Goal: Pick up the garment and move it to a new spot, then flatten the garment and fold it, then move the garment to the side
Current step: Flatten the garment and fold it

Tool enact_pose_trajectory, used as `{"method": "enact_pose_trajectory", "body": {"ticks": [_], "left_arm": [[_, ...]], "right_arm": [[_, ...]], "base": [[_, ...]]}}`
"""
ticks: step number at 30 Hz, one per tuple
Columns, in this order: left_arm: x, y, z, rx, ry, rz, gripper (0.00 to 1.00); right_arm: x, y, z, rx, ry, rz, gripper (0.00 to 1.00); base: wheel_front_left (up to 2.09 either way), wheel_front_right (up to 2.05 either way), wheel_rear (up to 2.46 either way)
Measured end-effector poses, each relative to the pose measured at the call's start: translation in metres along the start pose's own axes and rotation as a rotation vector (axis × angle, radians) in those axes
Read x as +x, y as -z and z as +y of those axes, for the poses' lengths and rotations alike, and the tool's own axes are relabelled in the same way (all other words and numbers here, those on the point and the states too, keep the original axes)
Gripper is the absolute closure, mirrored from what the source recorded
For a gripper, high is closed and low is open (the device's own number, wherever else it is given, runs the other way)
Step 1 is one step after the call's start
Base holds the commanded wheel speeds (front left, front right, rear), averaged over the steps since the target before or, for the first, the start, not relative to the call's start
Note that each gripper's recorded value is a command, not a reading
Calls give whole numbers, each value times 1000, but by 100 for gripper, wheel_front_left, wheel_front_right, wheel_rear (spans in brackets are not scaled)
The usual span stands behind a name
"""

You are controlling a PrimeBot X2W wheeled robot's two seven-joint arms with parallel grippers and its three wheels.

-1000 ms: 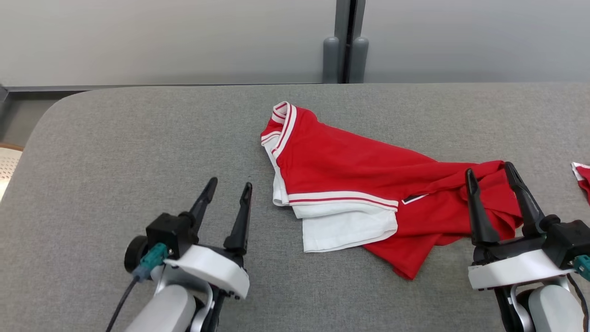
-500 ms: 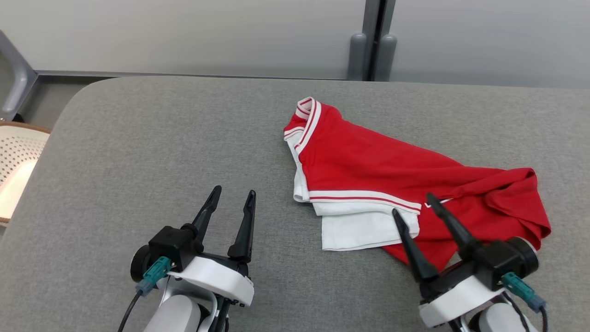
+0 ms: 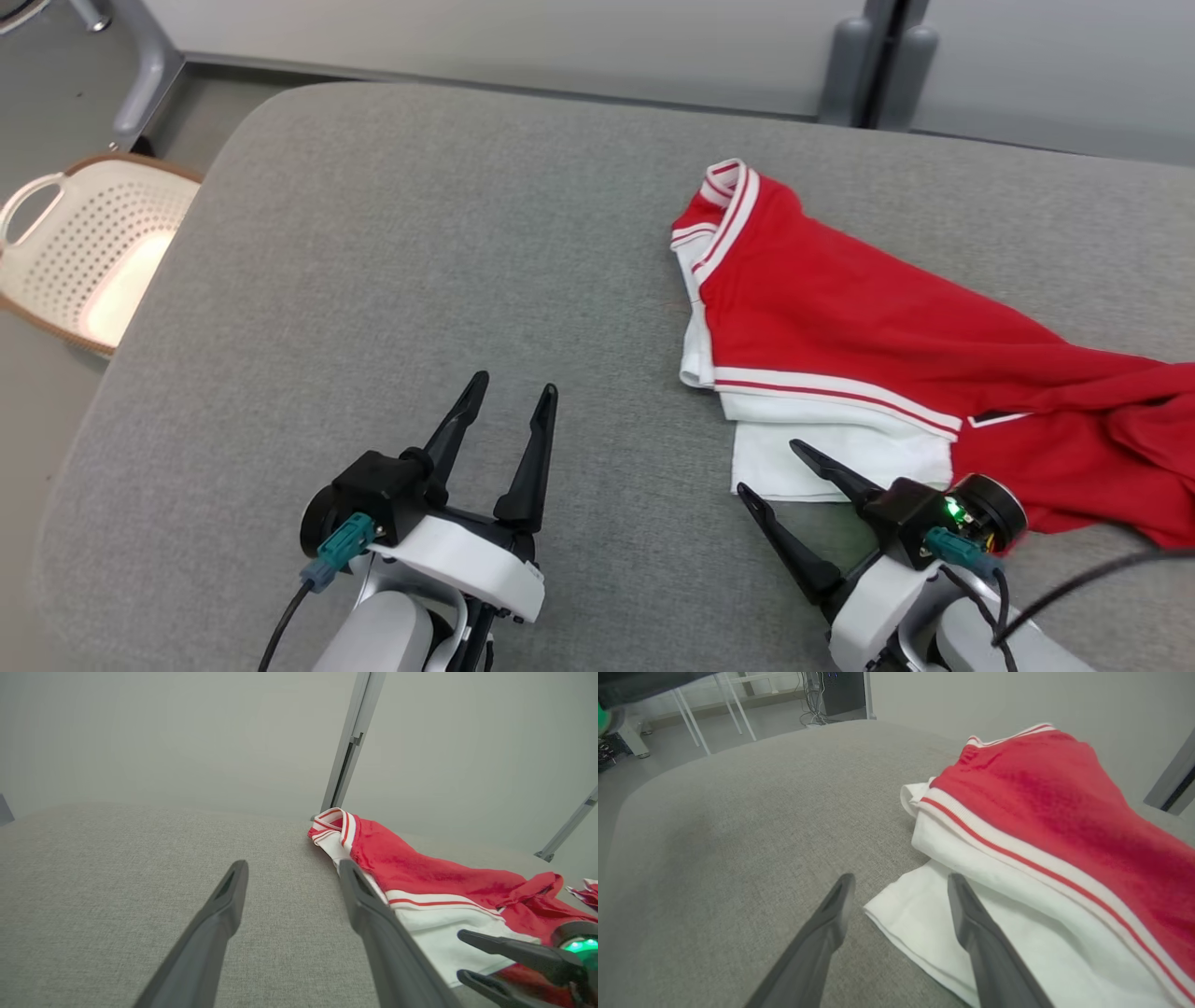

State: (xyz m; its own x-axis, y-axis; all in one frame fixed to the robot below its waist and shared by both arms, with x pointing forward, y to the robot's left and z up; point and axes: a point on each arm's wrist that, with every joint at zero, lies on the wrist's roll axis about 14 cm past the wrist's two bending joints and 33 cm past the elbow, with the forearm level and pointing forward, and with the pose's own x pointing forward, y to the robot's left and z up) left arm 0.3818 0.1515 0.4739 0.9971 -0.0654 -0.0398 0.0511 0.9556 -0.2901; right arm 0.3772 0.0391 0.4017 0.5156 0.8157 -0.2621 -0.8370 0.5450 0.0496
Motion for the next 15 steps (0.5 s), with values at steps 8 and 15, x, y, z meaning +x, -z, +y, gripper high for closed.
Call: {"method": "enact_pose_trajectory", "body": {"ticks": [8,15], "left_arm": [[-3,4,21,-7,-82,15,0],[-6,5,26,-7,-107,21,0]], "right_arm": [[21,34,-1,14,-66,118,0],[28,37,-5,25,-71,127,100]], "base": [[0,0,0],[0,0,0]]}}
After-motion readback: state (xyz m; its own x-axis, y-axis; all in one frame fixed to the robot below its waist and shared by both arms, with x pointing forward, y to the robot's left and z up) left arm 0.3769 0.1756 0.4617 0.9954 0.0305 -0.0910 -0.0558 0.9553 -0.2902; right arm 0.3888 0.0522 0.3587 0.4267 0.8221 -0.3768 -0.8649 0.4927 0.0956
